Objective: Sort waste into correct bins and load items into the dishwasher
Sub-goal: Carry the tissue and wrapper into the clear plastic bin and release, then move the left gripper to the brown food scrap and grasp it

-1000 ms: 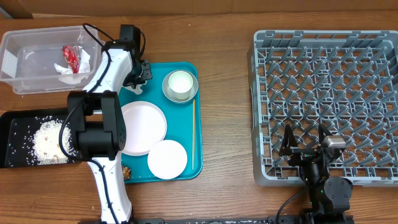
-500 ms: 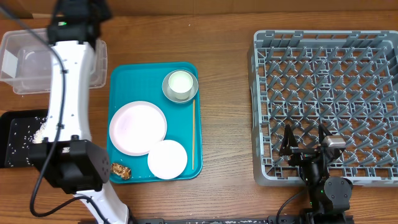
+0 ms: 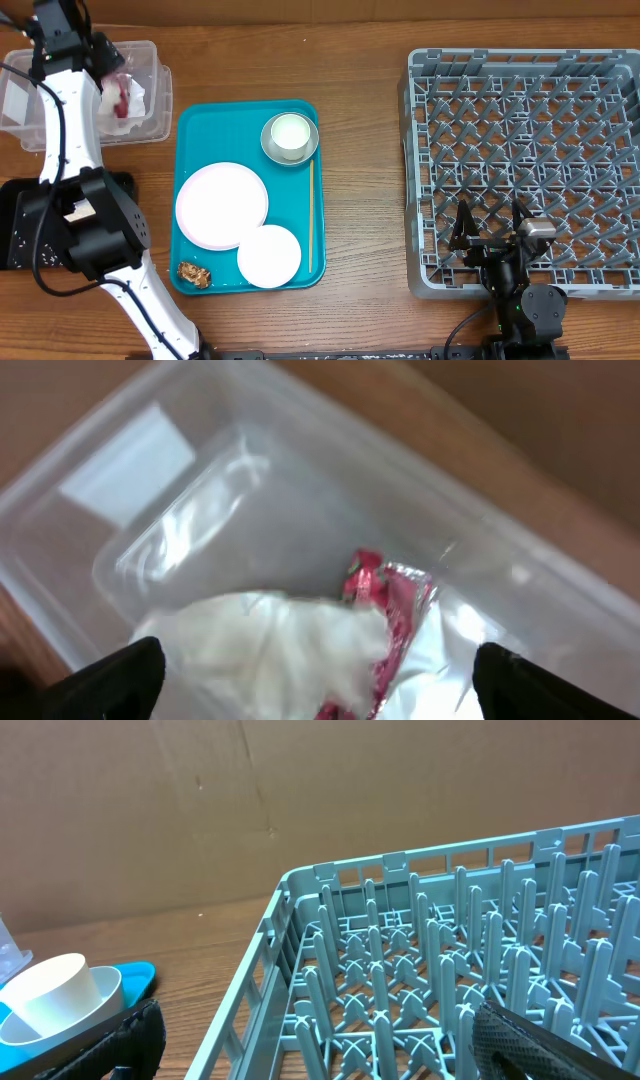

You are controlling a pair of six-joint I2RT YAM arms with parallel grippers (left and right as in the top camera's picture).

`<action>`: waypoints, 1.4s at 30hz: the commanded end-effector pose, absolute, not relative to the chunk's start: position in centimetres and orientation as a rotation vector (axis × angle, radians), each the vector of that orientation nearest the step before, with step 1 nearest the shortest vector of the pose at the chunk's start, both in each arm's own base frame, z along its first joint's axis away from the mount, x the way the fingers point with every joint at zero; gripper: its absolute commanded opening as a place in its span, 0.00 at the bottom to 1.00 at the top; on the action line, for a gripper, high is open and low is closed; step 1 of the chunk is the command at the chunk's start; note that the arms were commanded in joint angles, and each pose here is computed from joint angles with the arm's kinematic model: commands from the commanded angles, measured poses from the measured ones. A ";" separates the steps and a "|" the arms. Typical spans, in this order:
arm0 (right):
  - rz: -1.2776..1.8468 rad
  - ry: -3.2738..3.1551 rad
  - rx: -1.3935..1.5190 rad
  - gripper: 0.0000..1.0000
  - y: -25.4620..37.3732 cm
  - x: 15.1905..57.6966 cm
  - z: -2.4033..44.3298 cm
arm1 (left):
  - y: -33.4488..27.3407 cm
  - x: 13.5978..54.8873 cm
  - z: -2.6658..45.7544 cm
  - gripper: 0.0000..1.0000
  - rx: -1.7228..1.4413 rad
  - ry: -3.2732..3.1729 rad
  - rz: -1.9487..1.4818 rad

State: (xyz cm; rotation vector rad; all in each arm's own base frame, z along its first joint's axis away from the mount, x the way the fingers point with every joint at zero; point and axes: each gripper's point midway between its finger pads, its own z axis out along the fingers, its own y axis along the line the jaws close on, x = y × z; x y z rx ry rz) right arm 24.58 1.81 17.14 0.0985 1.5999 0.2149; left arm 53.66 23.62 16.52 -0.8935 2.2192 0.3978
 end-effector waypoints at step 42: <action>0.196 1.593 0.107 1.00 1.5 24.6 17.0 | 7.5 18.0 21.8 0.04 -1.567 2.535 0.114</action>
